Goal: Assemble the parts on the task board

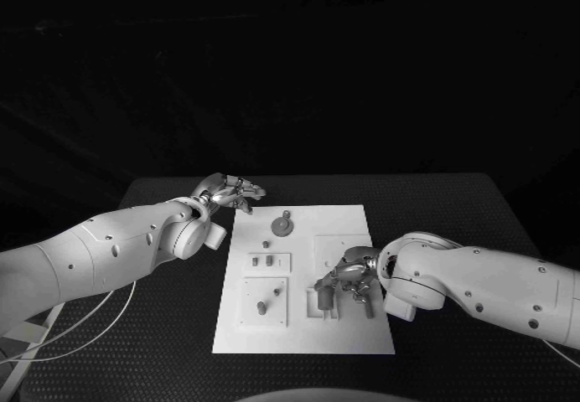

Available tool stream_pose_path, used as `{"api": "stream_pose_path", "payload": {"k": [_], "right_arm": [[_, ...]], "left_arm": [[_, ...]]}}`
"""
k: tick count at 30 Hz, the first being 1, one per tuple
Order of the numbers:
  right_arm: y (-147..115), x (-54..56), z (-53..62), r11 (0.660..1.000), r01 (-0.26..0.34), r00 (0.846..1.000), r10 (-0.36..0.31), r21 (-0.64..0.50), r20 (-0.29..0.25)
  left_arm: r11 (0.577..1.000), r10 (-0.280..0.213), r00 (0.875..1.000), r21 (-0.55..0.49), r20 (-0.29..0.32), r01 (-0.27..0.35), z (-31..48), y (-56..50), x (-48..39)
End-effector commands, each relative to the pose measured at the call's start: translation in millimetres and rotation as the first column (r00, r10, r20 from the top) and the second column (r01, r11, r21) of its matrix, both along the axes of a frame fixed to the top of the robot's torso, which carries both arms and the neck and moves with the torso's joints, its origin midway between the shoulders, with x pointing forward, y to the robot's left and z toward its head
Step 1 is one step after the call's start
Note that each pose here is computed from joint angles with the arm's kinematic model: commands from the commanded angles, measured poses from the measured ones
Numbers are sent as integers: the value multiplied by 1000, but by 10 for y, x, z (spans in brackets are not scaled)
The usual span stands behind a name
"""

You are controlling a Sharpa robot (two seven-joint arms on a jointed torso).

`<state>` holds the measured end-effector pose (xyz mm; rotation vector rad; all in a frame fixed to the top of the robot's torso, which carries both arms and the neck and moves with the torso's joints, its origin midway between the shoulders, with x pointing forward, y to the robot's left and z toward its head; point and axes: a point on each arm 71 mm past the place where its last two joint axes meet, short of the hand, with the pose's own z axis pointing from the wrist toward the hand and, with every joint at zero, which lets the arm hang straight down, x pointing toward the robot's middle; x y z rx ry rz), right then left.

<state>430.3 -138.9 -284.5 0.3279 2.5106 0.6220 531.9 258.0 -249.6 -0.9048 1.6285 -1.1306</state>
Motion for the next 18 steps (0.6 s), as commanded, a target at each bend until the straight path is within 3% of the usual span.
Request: {"api": "stream_pose_path", "payload": {"k": [1,4,18], "right_arm": [[42,-24,-36,999,-44,999,44,-30,7],[59,-14,-32,993,-80,991,88,-81,103],[120,-17,-81,991,-95,988,105,-91,110]], "left_arm": [[1000,-18,1000,-15,0,18,9,-30,-3],[1000,-19,1000,-16,1,19,11,-30,-4],[1000,-18,1000,-15,0,18,13,-18,-11]]}}
